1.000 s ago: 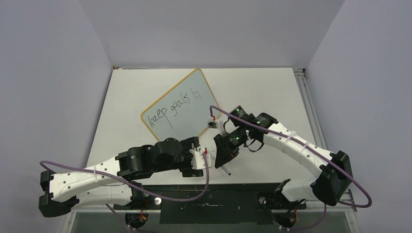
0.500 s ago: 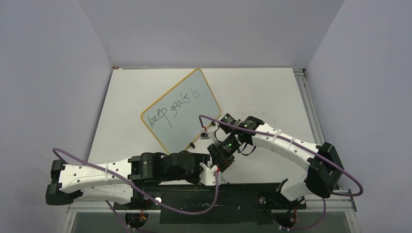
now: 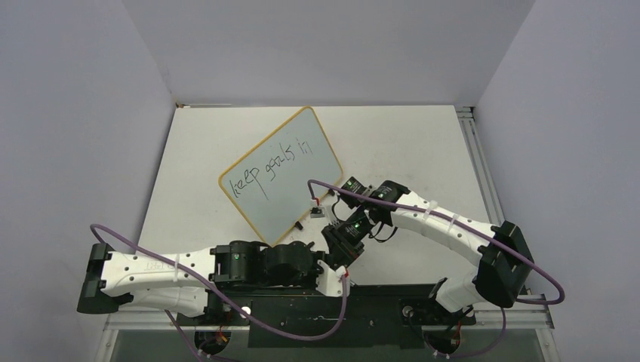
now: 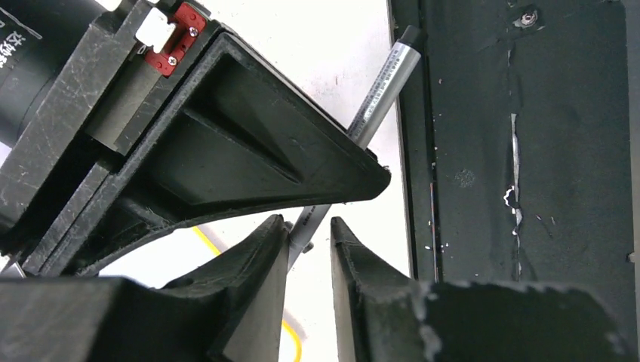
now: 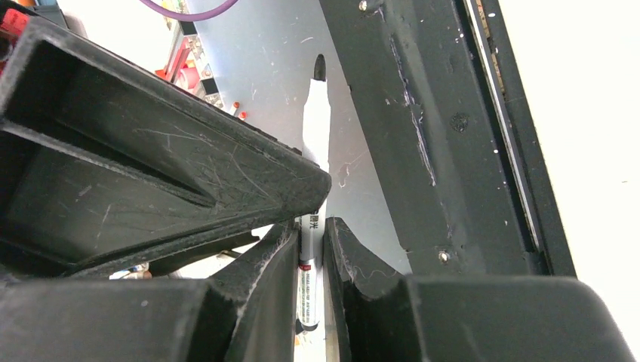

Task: Write a sentence on the whiteboard
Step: Pass from the right arm to the left

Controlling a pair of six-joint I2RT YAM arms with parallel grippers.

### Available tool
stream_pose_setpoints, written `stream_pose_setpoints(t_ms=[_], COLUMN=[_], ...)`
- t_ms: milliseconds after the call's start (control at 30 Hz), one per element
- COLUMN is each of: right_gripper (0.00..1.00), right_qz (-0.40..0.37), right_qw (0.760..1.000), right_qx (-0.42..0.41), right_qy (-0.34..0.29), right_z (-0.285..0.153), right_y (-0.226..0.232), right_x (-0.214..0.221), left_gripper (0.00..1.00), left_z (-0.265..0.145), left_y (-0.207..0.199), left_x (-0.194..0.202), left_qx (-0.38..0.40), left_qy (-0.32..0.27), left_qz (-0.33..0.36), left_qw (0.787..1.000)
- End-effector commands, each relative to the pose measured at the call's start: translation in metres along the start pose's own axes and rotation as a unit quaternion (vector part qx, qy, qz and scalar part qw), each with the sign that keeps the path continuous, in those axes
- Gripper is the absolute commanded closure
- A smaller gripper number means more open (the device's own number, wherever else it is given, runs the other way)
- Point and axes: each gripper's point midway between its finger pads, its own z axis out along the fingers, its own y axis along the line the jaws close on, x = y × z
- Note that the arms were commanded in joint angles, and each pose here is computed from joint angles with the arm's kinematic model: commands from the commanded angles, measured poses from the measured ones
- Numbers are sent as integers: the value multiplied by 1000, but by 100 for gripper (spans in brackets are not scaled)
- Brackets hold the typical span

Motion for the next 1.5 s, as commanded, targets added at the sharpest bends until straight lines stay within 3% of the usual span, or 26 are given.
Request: stream_pose_setpoints(t_ms=[0, 133, 267, 367, 533, 667, 767, 967, 1167, 1333, 1467], right_gripper=[95, 95, 95, 95, 95, 95, 94, 70, 35, 29, 25], right_qz=[-37, -44, -49, -49, -50, -52, -55, -59, -70, -53, -74], right_qw=[999, 999, 998, 998, 998, 998, 998, 991, 977, 959, 936], right_qx=[-21, -10, -19, -22, -25, -18, 6, 60, 113, 145, 104], right_qy=[-15, -25, -25, -23, -21, -24, -36, -100, -169, -237, -329], right_z=[-5, -9, -11, -10, -9, -10, -15, -42, -59, -65, -74], right_y=[18, 17, 21, 21, 22, 20, 15, -1, -8, -20, 0], right_x=[-11, -13, -12, -11, -11, -13, -18, -37, -43, -44, -62], left_gripper=[78, 85, 80, 66, 65, 80, 100, 100, 100, 100, 100], left_z=[5, 8, 10, 11, 12, 12, 12, 13, 13, 6, 7], left_y=[-3, -6, -8, -7, -7, -9, -12, -8, 12, 23, 23], left_x=[-11, -10, -8, -8, -8, -6, -4, 5, 11, 10, 12], left_qx=[3, 5, 6, 2, 1, 3, 5, -25, -20, -14, 1], left_qy=[-15, -11, -8, -12, -13, -14, -12, -3, -45, -85, -86], left_qz=[-1, -6, -13, -16, -16, -19, -24, -68, -168, -208, -217], left_qw=[1000, 1000, 1000, 1000, 1000, 1000, 1000, 997, 985, 974, 972])
